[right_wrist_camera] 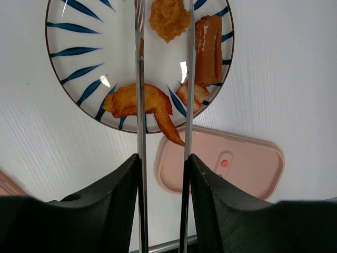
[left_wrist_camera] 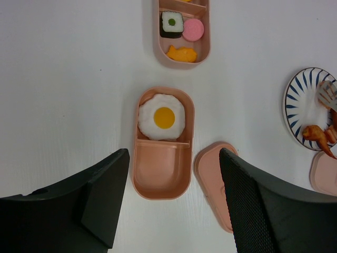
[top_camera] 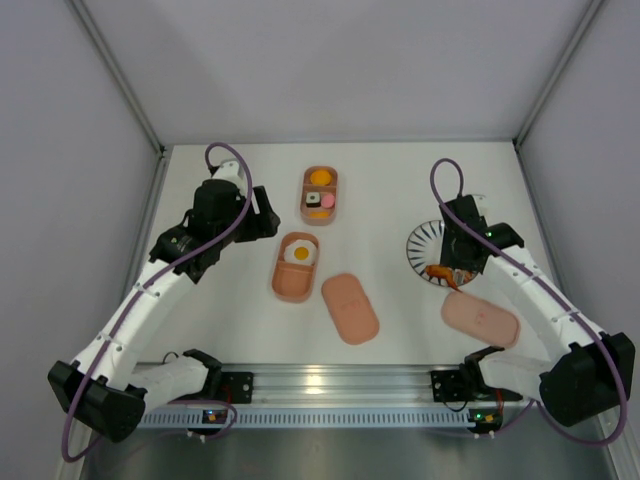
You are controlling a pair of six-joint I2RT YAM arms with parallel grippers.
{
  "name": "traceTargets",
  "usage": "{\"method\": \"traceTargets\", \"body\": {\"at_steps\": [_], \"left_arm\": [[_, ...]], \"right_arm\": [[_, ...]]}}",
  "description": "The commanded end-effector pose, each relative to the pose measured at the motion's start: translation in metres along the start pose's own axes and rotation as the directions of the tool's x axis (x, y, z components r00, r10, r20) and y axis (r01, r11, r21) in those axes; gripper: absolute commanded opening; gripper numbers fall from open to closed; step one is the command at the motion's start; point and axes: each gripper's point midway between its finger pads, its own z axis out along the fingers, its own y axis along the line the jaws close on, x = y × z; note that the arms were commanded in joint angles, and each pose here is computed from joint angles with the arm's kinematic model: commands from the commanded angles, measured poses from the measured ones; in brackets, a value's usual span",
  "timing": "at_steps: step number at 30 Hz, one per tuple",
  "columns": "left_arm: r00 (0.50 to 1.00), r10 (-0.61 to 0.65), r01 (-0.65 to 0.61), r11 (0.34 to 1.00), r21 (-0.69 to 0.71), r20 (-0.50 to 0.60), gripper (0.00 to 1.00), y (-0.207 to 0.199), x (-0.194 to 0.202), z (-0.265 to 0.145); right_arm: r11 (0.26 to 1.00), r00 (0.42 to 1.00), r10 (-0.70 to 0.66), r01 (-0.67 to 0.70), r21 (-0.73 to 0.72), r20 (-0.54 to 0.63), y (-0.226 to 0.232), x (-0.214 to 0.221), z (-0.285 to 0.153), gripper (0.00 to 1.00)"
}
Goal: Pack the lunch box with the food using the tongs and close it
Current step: Pick up the fake food from the plate.
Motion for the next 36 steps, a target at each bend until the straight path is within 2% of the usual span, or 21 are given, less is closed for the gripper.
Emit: {"method": "traceTargets", "body": {"at_steps": [1, 10, 13, 17, 21, 36], "left_arm": [[0.999, 0.01, -0.011, 1.0, 0.007, 0.054, 0.74, 0.0, -0.011, -0.001], [0.999, 0.006, -0.007, 1.0, 0.008, 0.049, 0.74, 0.0, -0.01, 0.0], [0.999, 0.007, -0.008, 1.0, 0.008, 0.053, 0.74, 0.0, -0.011, -0.001], [0.999, 0.007, -0.008, 1.0, 0.007, 0.054, 0.74, 0.0, -0.011, -0.001], [0.999, 0.006, -0.006, 1.0, 0.005, 0.053, 0.74, 0.0, -0.011, -0.001], [0.999, 0.005, -0.005, 1.0, 0.001, 0.053, 0.74, 0.001, -0.01, -0.002]], "right_arm": [[1.0, 0.998, 0.027, -0.027, -0.005, 0.056, 0.001, -0.017, 0.002, 0.4], [1.0, 0.999, 0.016, -0.015, -0.013, 0.043, 0.002, -0.012, 0.005, 0.33], [1.0, 0.999, 0.014, -0.013, -0.024, 0.045, 0.004, -0.013, 0.003, 0.26], [0.999, 0.998, 0.019, -0.017, -0.039, 0.052, 0.005, -0.016, -0.002, 0.12], [0.999, 0.998, 0.024, -0.021, -0.047, 0.066, 0.003, -0.02, -0.01, 0.05], [0.986, 0.992, 0.057, -0.038, -0.163, 0.116, 0.009, -0.033, -0.047, 0.0]]}}
